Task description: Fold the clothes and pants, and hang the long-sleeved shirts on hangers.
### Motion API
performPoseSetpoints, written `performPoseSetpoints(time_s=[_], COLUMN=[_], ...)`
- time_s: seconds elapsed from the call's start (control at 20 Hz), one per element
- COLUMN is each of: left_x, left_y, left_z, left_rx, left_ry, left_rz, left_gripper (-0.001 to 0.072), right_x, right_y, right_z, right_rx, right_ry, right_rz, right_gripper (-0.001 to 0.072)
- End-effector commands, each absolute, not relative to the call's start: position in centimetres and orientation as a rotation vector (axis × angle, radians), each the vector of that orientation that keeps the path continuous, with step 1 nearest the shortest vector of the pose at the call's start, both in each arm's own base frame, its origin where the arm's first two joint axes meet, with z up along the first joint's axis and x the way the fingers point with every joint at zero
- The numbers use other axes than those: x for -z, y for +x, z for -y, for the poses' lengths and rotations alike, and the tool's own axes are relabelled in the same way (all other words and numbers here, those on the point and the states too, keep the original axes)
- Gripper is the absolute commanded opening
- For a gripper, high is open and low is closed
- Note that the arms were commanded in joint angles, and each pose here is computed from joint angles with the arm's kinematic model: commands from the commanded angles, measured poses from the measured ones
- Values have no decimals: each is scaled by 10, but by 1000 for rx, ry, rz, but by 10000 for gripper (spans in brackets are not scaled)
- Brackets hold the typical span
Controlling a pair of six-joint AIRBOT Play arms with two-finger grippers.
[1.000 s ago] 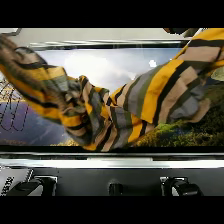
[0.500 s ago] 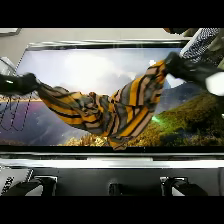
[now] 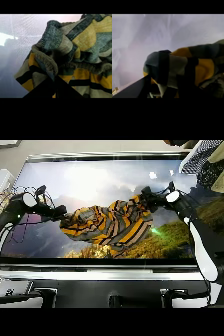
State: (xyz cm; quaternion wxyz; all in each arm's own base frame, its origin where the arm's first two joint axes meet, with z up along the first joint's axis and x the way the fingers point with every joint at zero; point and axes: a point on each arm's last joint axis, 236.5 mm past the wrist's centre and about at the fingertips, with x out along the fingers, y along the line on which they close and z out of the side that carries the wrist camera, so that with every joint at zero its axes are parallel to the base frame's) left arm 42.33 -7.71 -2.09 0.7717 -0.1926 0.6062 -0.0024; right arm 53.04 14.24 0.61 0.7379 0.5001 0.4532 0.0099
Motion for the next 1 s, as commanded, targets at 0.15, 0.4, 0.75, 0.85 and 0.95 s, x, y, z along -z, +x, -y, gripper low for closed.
performPoseSetpoints(time_s=[0.15,0.4,0.75,0.85,0.95], left_x=[36,38,38,38,38], left_y=[423,414,412,412,412], left_z=[79,79,80,80,80], left_rx=[9,10,11,11,11], left_ry=[-420,-415,-414,-414,-414], left_rz=[-1341,-1382,-1391,-1392,-1392], left_gripper=[17,17,17,17,17], right_x=[-29,-29,53,72,82], right_y=[442,344,272,259,262], right_z=[-103,-90,-197,-211,-222], right_rx=[-168,-137,-154,-120,-118], right_ry=[842,601,707,715,713], right_rz=[-1282,-1432,-1499,-1523,-1505], right_gripper=[428,431,491,491,492])
